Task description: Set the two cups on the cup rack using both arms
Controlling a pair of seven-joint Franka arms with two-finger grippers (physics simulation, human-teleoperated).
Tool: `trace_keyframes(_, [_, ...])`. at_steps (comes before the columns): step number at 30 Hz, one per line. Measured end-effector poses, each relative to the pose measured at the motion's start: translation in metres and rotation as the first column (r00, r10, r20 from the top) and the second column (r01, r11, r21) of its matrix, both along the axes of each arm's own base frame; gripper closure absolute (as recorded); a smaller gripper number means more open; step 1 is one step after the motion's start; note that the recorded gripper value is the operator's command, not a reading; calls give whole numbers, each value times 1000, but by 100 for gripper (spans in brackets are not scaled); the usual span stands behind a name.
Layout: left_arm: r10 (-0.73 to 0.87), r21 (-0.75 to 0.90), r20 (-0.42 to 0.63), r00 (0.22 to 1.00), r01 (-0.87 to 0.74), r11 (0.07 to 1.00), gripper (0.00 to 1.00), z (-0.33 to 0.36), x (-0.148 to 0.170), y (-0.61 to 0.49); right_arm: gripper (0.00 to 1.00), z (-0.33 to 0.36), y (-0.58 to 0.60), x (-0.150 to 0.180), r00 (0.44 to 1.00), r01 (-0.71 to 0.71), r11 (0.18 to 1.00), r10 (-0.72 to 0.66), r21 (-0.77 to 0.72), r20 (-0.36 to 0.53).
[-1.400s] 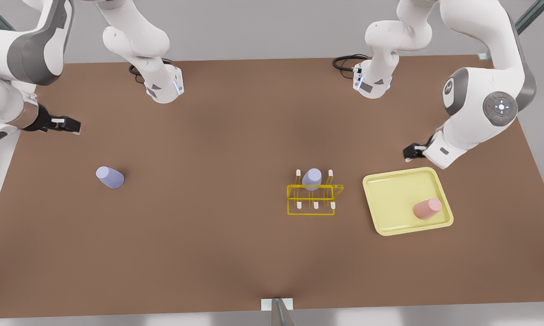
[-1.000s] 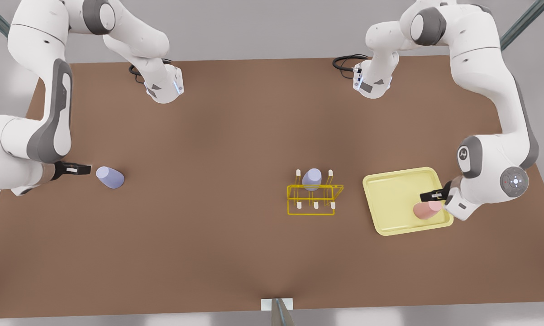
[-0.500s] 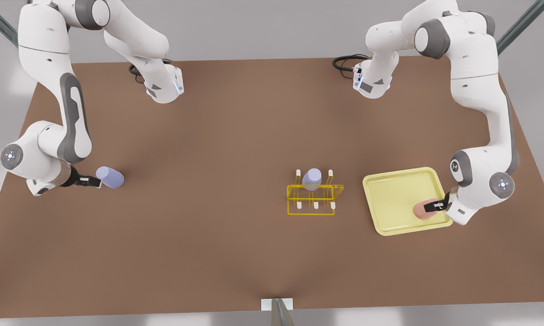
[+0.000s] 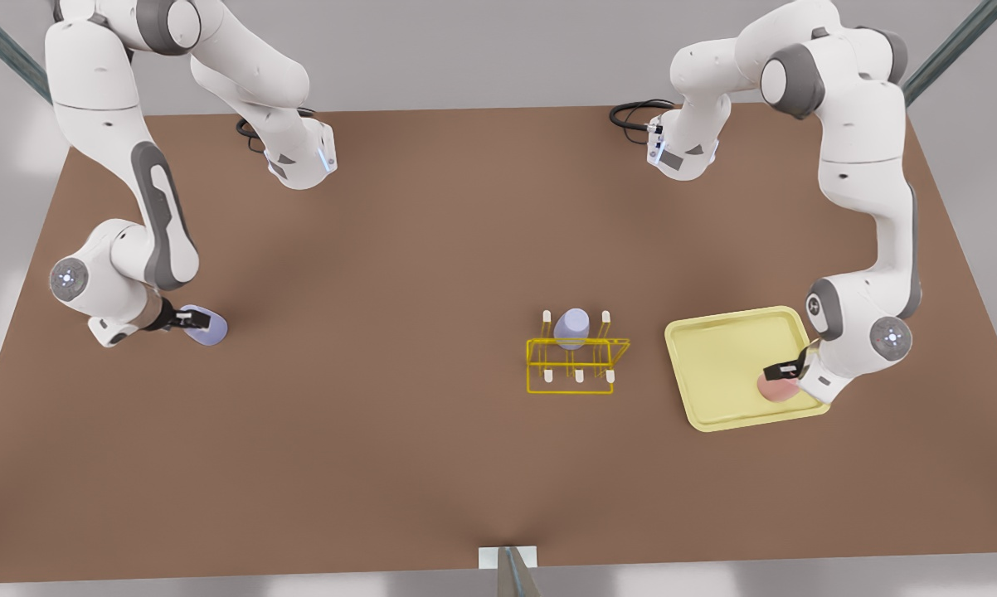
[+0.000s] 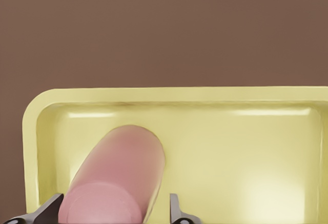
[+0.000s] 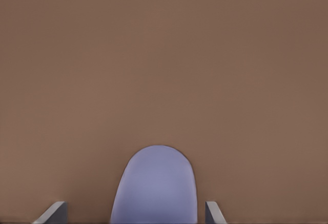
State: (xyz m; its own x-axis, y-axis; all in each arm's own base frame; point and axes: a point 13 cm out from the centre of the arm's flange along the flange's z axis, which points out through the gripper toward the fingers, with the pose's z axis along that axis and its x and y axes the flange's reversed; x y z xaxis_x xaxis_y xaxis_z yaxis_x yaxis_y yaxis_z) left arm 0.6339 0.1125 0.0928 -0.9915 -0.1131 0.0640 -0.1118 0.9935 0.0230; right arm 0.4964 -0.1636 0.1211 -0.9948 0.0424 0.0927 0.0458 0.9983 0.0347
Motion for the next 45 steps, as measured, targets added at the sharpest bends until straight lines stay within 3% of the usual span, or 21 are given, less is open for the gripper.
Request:
trace_keyframes(5, [4,2,11,1000,-4,1000,0,-12,0,9,0,-16,2,-12,1000,-11,1000,11,7,-23])
trace_keyframes(7, [2,2,9,1000,-2,1000,9,-16,-1,9,0,-21,0,-17,1000,-10,1000,10,6,-24])
trace_keyframes(18, [-13,7,23,1000,13,1000,8,-23,1,10,0,-45,-15,-31,1000,4,1000,-4,-22,25])
trace_keyframes(21, [-16,10,30,999,16,1000,18,-23,3,10,0,-48,-14,-32,999,1,1000,0,-25,32])
trace_keyframes(31, [-25,11,61,998,25,1000,21,-4,12,2,0,-52,-8,-41,1000,-11,1000,11,-23,29])
trace_keyframes(40, [-188,-43,124,974,194,980,20,124,53,-198,0,-54,-8,-41,999,-12,1000,13,-22,29])
trace_keyframes(45, [-218,-129,118,969,233,964,20,163,43,-332,0,-54,-11,-36,999,-12,1000,13,-25,35])
